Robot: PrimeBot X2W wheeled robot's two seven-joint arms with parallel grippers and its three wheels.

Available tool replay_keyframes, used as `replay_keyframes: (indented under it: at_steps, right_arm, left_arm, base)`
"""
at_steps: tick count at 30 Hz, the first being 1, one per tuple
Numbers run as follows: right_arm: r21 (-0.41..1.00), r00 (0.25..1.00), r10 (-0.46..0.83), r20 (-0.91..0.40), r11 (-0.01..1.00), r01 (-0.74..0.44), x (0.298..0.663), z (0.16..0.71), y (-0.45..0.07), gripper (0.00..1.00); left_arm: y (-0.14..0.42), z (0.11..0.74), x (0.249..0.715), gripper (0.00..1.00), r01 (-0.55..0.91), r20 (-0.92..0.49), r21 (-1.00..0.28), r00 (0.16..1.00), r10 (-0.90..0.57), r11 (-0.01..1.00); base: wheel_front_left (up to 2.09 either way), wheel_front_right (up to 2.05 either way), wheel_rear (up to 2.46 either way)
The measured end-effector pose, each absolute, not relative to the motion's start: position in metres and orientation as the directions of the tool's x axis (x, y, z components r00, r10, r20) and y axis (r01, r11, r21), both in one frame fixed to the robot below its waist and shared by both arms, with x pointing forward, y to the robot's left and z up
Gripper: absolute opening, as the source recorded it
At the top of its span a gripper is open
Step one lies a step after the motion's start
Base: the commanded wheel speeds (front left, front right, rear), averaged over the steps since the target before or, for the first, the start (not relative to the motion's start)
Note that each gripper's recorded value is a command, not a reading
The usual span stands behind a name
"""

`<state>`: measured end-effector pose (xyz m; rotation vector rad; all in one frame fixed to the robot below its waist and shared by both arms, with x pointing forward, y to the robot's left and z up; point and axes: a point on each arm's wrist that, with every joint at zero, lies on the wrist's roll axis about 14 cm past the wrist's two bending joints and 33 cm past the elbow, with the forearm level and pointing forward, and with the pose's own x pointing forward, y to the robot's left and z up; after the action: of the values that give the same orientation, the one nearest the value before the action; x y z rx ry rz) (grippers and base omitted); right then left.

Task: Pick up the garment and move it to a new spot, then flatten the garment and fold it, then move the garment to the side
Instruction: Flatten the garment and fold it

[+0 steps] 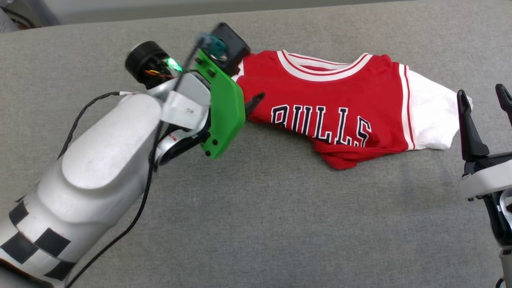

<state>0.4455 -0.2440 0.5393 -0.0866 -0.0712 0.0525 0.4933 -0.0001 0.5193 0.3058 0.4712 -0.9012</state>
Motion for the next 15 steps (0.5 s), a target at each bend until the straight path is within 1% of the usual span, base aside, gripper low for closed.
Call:
replay_keyframes:
  at_steps: [3, 8, 10, 11, 13, 15]
  right_arm:
    - [-0.088, 0.998, 0.048, 0.051, 0.995, -0.044, 0.445, 0.533, -0.247, 1.00]
    - [-0.081, 0.998, 0.041, 0.047, 0.996, -0.037, 0.451, 0.526, -0.247, 1.00]
    - [-0.080, 0.998, 0.040, 0.046, 0.996, -0.036, 0.455, 0.523, -0.247, 1.00]
    - [-0.080, 0.999, 0.033, 0.035, 0.996, -0.030, 0.460, 0.515, -0.251, 1.00]
    - [-0.075, 0.999, 0.028, 0.025, 0.997, -0.026, 0.464, 0.508, -0.253, 1.00]
    - [-0.071, 1.000, 0.024, 0.015, 0.997, -0.023, 0.467, 0.501, -0.255, 1.00]
  left_arm:
    - [-0.006, 0.500, 0.491, 1.00, 0.838, -0.593, 0.065, 0.469, -0.654, 0.541]
    - [-0.011, 0.464, 0.494, 1.00, 0.868, -0.688, 0.061, 0.394, -0.610, 0.493]
    - [-0.012, 0.448, 0.498, 1.00, 0.874, -0.715, 0.058, 0.373, -0.591, 0.482]
    - [-0.012, 0.429, 0.507, 1.00, 0.877, -0.734, 0.054, 0.359, -0.577, 0.477]
    - [-0.012, 0.415, 0.512, 1.00, 0.879, -0.747, 0.054, 0.350, -0.565, 0.473]
    - [-0.010, 0.396, 0.513, 1.00, 0.879, -0.771, 0.031, 0.324, -0.548, 0.476]
  base:
    - [0.00, 0.00, 0.00]
    - [0.00, 0.00, 0.00]
    - [0.00, 0.00, 0.00]
    - [0.00, 0.00, 0.00]
    - [0.00, 0.00, 0.00]
    - [0.00, 0.00, 0.00]
